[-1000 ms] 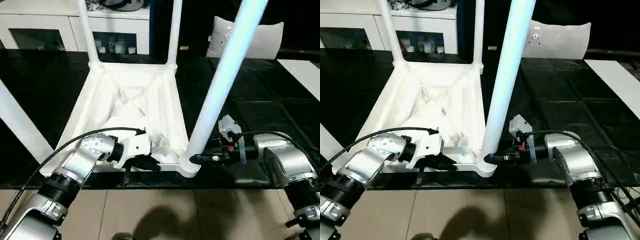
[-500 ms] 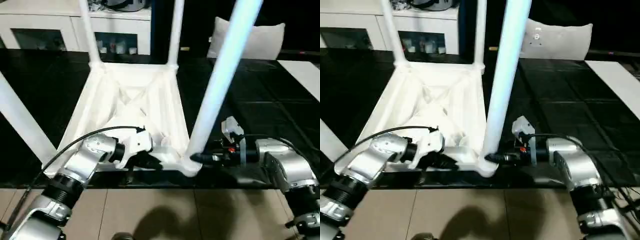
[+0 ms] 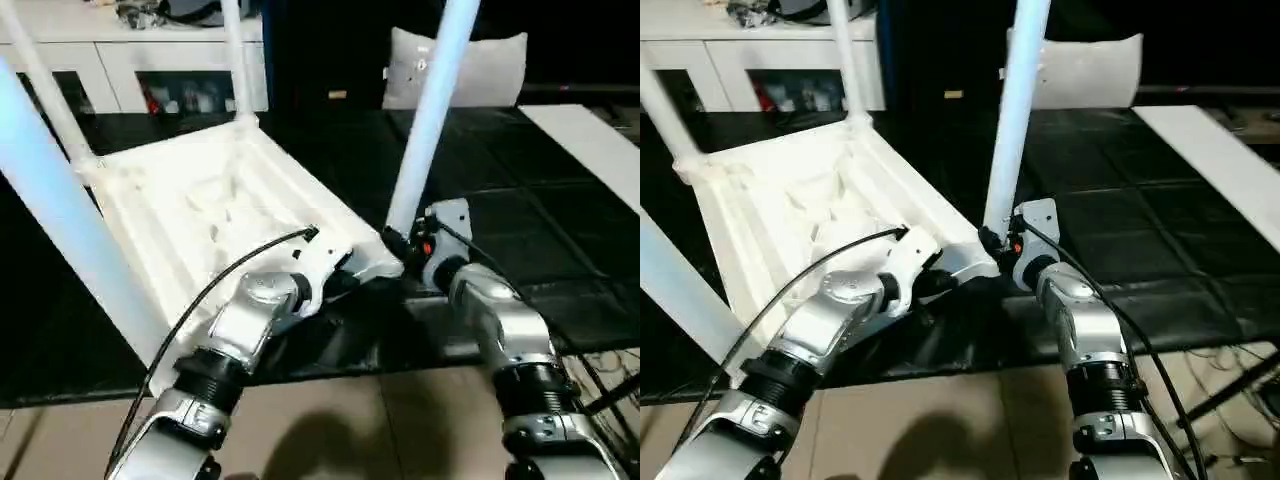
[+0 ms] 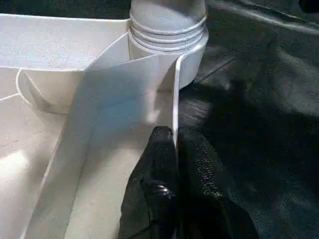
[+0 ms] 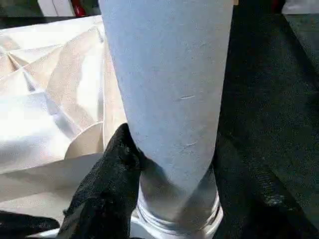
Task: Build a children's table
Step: Rotate leg to tighten
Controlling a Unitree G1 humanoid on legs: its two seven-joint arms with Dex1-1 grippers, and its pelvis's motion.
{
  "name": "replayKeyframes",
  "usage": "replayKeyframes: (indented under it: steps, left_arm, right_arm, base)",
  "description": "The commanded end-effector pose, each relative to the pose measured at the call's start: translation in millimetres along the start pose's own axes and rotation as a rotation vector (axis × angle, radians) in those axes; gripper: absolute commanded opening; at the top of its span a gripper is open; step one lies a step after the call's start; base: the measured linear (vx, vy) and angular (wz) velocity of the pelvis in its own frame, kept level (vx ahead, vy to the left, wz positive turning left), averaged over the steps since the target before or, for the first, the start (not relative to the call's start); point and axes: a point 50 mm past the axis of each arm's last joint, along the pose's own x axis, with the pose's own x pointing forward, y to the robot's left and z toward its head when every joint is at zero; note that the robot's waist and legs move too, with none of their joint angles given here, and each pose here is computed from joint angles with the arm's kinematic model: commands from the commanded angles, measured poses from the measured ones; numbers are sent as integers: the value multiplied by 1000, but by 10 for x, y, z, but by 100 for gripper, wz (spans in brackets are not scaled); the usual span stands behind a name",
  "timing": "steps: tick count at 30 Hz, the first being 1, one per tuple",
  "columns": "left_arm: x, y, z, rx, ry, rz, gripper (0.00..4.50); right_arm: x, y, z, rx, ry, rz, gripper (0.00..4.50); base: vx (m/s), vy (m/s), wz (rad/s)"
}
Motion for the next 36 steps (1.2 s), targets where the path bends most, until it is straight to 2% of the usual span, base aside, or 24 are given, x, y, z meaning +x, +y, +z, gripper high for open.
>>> replayKeyframes:
  steps: [1, 3, 4, 6, 10, 11, 16, 20, 22, 24, 29, 36]
  left_arm:
    - [49, -113, 183, 23, -103, -60, 0]
    - [21, -72, 158, 30, -93, -51, 0]
    - [-37, 7, 107, 44, -74, -41, 0]
    - [-81, 65, 68, 61, -59, -28, 0]
    - [-166, 135, -13, 112, -31, -48, 0]
    - [-185, 144, -30, 127, -27, -59, 0]
    - [-253, 149, -89, 183, -8, -127, 0]
    - [-365, 138, -162, 293, 28, -284, 0]
    - [-418, 131, -192, 347, 54, -363, 0]
    - [-450, 123, -217, 389, 79, -416, 0]
    - [-564, 72, -274, 483, 133, -590, 0]
    - [-602, 112, -265, 528, 162, -646, 0]
  right_arm:
    - [50, 157, -31, 17, 0, 89, 244]
    - [19, 115, -24, 26, -9, 92, 258]
    - [-48, 16, 2, 15, -26, 96, 264]
    - [-102, -68, 25, -23, -32, 106, 287]
    - [-224, -203, 52, -128, -14, 195, 299]
    - [-252, -229, 62, -143, -10, 218, 327]
    - [-354, -288, 84, -200, 8, 331, 367]
    - [-495, -324, 59, -309, 94, 524, 403]
    - [-532, -326, 54, -353, 131, 600, 403]
    - [-547, -327, 55, -355, 145, 652, 403]
    - [-536, -290, 81, -329, 160, 774, 344]
    - [-554, -232, 28, -278, 219, 906, 282]
  base:
    - [0, 0, 0]
    - [0, 0, 0]
    - [0, 0, 0]
    - [0, 0, 0]
    - [0, 0, 0]
    - [0, 0, 0]
    - [0, 0, 0]
    - [0, 0, 0]
    - [0, 0, 0]
    - [0, 0, 0]
    - [0, 0, 0]
    - [0, 0, 0]
